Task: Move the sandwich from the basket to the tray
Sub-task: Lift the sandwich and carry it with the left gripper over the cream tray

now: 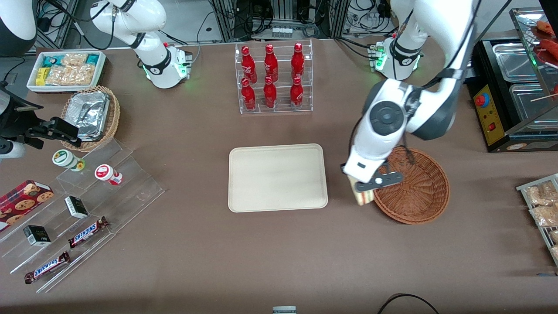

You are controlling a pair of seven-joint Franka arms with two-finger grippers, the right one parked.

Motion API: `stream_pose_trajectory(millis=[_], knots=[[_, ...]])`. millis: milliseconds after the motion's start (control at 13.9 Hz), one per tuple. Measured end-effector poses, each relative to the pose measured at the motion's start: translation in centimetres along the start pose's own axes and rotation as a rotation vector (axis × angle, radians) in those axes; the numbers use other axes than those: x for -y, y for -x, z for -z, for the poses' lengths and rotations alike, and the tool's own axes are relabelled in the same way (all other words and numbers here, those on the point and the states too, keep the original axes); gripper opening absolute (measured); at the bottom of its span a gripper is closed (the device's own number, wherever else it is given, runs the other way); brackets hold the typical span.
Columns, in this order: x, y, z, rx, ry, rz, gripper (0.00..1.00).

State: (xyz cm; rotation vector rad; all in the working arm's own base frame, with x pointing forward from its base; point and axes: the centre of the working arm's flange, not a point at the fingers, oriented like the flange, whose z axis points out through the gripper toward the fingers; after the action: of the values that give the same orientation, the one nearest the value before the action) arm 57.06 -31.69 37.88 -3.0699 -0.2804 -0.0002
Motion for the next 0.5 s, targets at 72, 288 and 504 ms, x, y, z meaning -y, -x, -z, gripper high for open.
stream_pose_trajectory(millis=[72,288,504], knots=[[-1.5,0.3,-0.3,-0.002,0.003,-0.02,0.15],[-5.1,1.3,-1.2,-0.004,0.007,-0.068,0.15],[-8.7,3.8,-2.7,0.006,-0.001,-0.13,0.15]])
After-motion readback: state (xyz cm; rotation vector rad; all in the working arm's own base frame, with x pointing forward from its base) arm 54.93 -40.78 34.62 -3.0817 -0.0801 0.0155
